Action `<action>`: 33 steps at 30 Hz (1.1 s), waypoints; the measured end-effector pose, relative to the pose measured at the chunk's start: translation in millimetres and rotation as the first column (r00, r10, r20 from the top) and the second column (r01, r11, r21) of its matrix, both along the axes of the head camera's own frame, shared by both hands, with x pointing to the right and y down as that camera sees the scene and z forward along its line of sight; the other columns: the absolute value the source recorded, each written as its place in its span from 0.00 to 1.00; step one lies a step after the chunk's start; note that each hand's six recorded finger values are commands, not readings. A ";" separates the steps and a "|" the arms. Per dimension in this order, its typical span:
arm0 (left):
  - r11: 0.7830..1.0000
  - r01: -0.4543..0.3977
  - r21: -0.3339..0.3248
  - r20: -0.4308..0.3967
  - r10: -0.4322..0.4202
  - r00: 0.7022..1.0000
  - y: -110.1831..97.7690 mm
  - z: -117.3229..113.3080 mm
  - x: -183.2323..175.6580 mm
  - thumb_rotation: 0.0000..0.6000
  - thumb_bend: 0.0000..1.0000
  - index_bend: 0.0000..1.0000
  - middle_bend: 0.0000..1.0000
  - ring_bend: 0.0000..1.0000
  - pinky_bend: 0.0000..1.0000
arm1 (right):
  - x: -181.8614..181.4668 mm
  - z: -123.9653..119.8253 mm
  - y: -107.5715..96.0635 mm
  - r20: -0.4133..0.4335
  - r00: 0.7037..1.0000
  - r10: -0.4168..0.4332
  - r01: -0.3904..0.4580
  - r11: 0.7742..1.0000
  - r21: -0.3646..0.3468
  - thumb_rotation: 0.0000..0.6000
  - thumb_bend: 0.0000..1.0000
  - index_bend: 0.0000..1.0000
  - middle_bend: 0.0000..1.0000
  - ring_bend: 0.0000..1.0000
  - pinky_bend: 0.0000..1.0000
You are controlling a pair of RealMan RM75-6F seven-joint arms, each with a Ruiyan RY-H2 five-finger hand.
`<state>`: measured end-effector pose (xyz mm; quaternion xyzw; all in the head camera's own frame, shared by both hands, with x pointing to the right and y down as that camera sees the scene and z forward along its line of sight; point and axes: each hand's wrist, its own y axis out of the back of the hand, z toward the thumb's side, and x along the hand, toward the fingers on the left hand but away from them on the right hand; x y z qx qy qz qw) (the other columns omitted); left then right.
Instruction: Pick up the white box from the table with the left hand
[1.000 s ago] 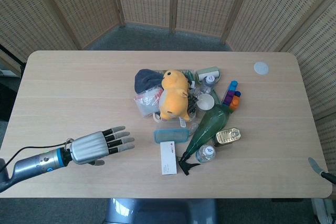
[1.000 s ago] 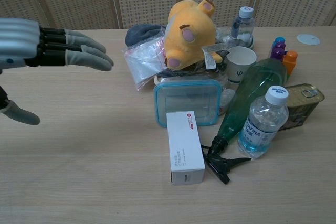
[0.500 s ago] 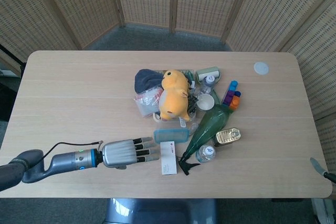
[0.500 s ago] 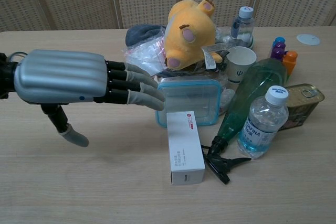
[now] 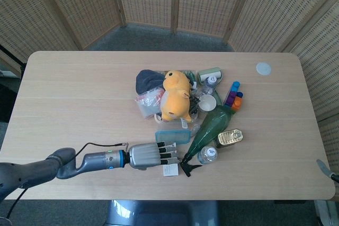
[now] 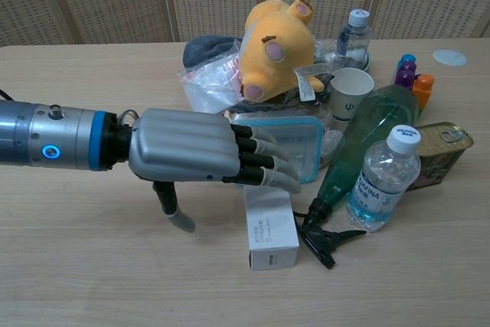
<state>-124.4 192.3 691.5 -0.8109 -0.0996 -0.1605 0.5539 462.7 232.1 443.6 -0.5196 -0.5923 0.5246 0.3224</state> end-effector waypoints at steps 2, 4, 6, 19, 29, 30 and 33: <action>1.000 -0.010 0.003 0.009 0.010 1.000 0.5 6.2 8.6 1.00 0.00 0.00 0.00 0.00 0.00 | 2.9 -1.0 0.1 0.001 1.000 0.008 -0.008 1.000 0.002 0.85 0.00 0.00 0.00 0.00 0.00; 1.000 -0.014 0.001 0.012 0.014 1.000 2.0 10.6 16.3 1.00 0.00 0.00 0.00 0.00 0.00 | 4.9 -1.4 0.2 0.001 1.000 0.011 -0.011 1.000 0.002 0.85 0.00 0.00 0.00 0.00 0.00; 1.000 -0.018 -0.004 0.010 0.018 1.000 4.5 14.5 26.2 1.00 0.00 0.00 0.00 0.00 0.00 | 6.4 -1.5 0.6 0.003 1.000 0.013 -0.013 1.000 0.000 0.85 0.00 0.00 0.00 0.00 0.00; 0.999 -0.037 -0.007 -0.004 0.037 0.999 15.6 21.2 56.2 1.00 0.00 0.09 0.02 0.00 0.19 | 9.2 -8.5 3.6 0.019 1.000 0.020 -0.020 1.000 0.011 0.85 0.00 0.00 0.00 0.00 0.00; 0.995 -0.071 0.074 0.010 0.071 0.997 15.6 22.6 48.1 1.00 0.00 0.57 0.38 0.27 0.45 | 6.2 -10.6 4.1 0.022 1.000 0.013 -0.014 1.000 0.019 0.85 0.00 0.00 0.00 0.00 0.00; 0.994 -0.072 0.079 0.009 0.071 0.997 15.8 22.5 47.9 1.00 0.00 0.58 0.40 0.29 0.46 | 6.5 -10.8 4.3 0.022 1.000 0.014 -0.014 1.000 0.020 0.84 0.00 0.00 0.00 0.00 0.00; 0.993 -0.065 0.097 0.001 0.065 0.998 15.3 21.4 48.0 1.00 0.00 0.63 0.45 0.33 0.47 | 6.4 -11.3 4.1 0.023 1.000 0.014 -0.014 1.000 0.022 0.84 0.00 0.00 0.00 0.00 0.00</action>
